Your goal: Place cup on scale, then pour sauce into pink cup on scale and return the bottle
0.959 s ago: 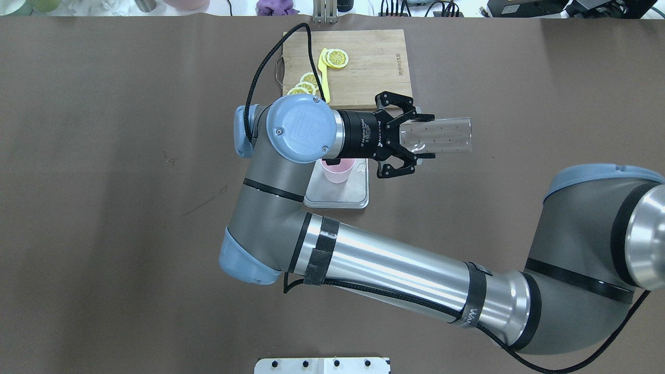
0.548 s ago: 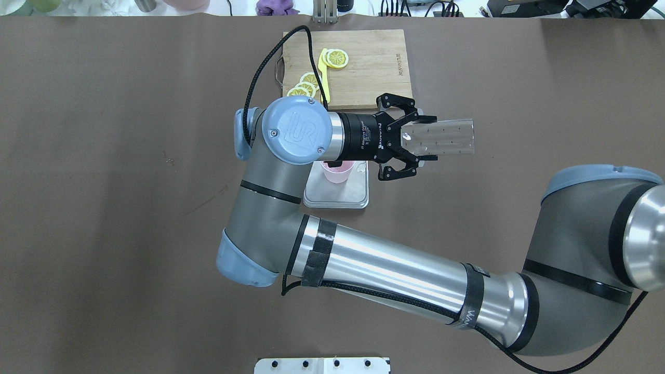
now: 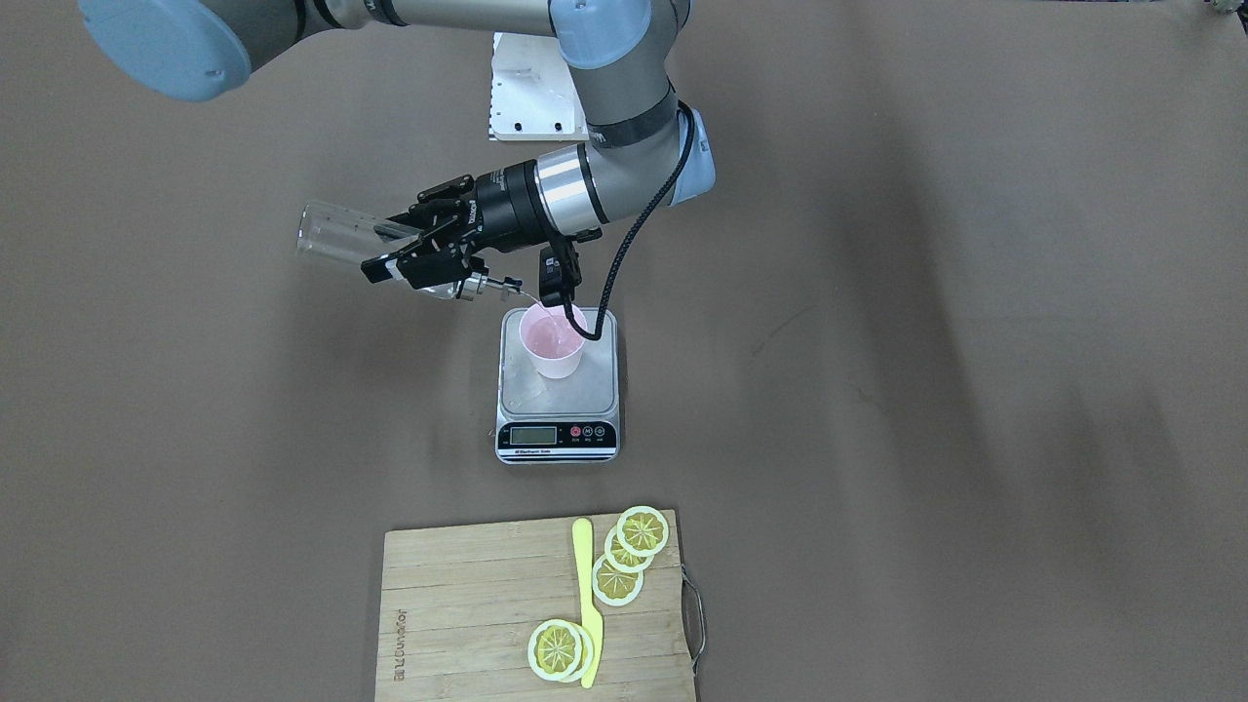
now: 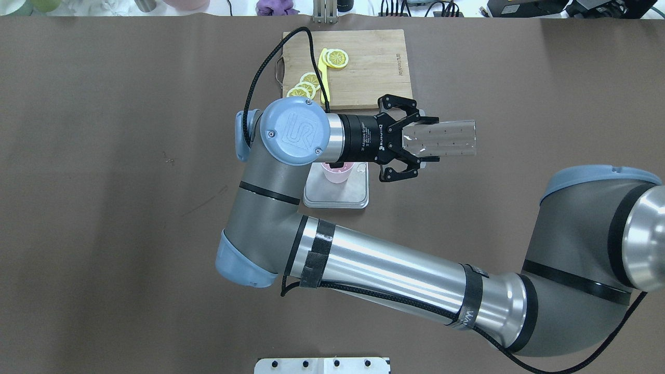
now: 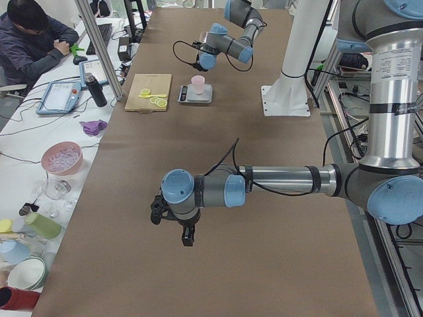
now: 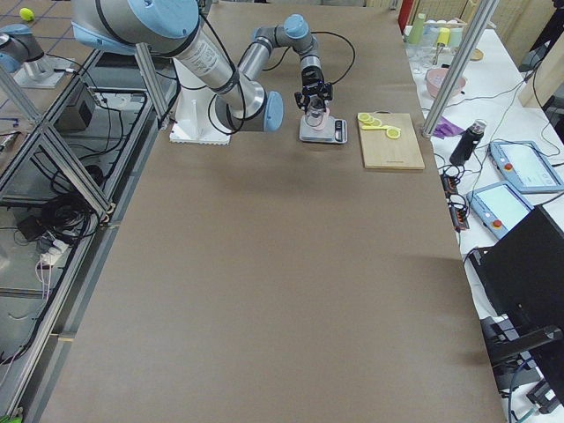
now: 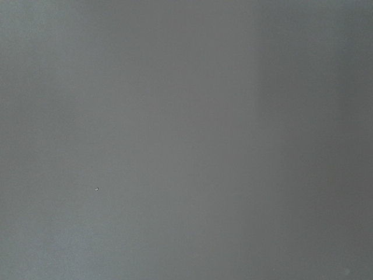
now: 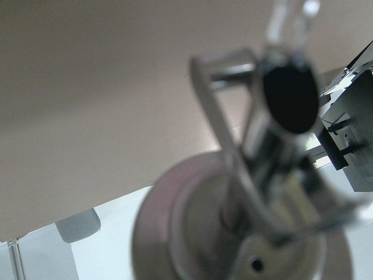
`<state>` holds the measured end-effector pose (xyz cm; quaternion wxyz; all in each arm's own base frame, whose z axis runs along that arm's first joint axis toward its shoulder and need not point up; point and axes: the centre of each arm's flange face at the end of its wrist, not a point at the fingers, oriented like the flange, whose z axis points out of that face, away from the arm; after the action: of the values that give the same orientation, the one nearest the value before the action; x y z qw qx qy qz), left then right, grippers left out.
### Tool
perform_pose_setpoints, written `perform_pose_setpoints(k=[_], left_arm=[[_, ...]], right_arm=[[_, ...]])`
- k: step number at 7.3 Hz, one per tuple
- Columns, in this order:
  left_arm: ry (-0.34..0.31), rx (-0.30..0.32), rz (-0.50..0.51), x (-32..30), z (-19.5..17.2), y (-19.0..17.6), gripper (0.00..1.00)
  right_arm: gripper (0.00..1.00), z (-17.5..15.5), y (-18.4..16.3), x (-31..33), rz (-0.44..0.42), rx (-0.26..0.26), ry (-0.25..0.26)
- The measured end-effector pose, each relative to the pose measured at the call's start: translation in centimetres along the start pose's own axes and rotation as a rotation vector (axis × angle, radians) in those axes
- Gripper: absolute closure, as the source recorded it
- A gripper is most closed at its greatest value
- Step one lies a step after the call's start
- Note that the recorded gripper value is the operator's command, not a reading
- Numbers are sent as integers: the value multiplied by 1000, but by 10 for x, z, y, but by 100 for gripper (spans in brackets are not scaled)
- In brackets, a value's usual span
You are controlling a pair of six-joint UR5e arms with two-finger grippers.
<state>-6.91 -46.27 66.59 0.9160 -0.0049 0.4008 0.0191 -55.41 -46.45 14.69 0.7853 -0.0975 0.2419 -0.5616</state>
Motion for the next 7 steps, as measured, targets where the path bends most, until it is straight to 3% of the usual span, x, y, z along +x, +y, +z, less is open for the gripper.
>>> perform_pose_setpoints(k=[7], left_arm=[[0,-1,0,0,0,0,2]], right_arm=[[100,-5,12,1,-13,-43,-5]])
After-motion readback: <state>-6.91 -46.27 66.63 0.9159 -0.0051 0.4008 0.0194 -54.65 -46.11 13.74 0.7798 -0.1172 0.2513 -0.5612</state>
